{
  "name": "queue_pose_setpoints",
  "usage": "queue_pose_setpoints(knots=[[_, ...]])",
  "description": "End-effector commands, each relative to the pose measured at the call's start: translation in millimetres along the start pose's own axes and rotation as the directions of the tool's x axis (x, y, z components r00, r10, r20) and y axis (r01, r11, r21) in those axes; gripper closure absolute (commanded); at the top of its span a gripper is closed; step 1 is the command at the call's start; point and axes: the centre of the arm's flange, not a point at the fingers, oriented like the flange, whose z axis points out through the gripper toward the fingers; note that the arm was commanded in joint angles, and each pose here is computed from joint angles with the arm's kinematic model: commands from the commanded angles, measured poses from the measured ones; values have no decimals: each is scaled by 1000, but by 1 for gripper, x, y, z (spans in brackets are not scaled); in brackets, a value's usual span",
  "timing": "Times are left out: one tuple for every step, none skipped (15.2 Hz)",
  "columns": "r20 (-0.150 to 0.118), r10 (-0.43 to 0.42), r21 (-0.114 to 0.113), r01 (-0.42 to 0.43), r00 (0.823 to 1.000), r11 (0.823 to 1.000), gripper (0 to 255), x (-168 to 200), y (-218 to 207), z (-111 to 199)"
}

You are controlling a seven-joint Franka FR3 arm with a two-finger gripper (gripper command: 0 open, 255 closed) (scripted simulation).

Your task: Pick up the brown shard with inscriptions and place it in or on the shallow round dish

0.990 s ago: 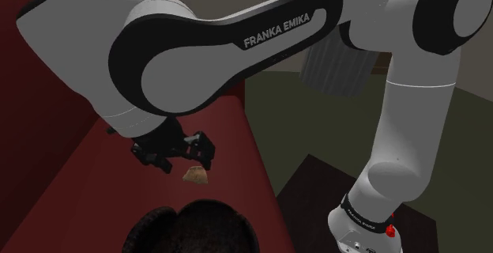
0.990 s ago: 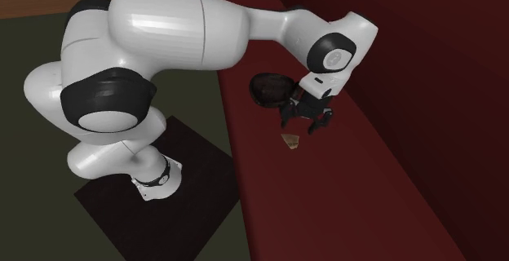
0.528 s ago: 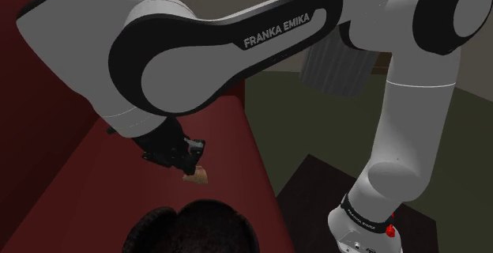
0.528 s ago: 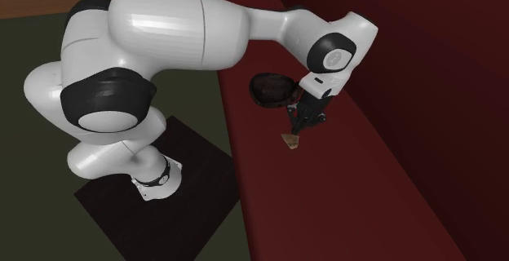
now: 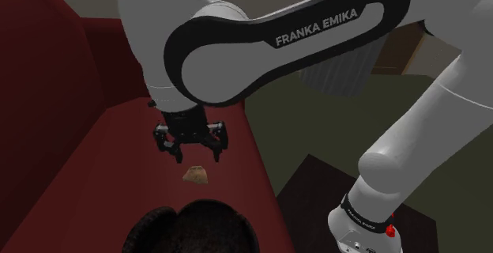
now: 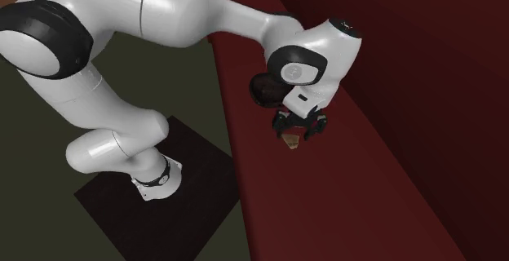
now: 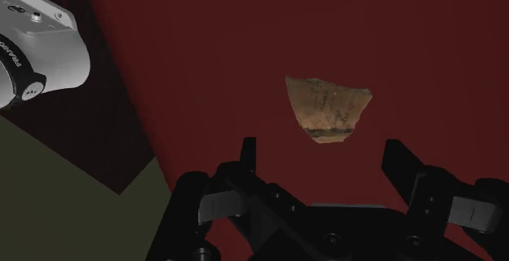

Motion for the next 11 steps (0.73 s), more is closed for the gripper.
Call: queue_pose_setpoints(knots=[[83, -99, 118, 89, 992, 989, 0, 14, 10, 3], [83, -99, 118, 89, 992, 989, 0, 13, 9, 8], [83, -99, 118, 89, 992, 989, 0, 13, 9, 13], [83, -99, 118, 89, 992, 989, 0, 12, 8, 19], [83, -99, 118, 89, 992, 989, 0, 12, 7, 24], [83, -99, 118, 89, 992, 989, 0, 11, 7, 29], [83, -99, 118, 89, 992, 989, 0, 10, 6, 37], [83, -99, 118, 89, 992, 989, 0, 10, 6, 37], [83, -99, 118, 89, 992, 989, 0, 10, 6, 37], [83, -99, 118, 89, 992, 989, 0, 10, 6, 37], [83, -99, 118, 89, 992, 989, 0, 10, 6, 37]])
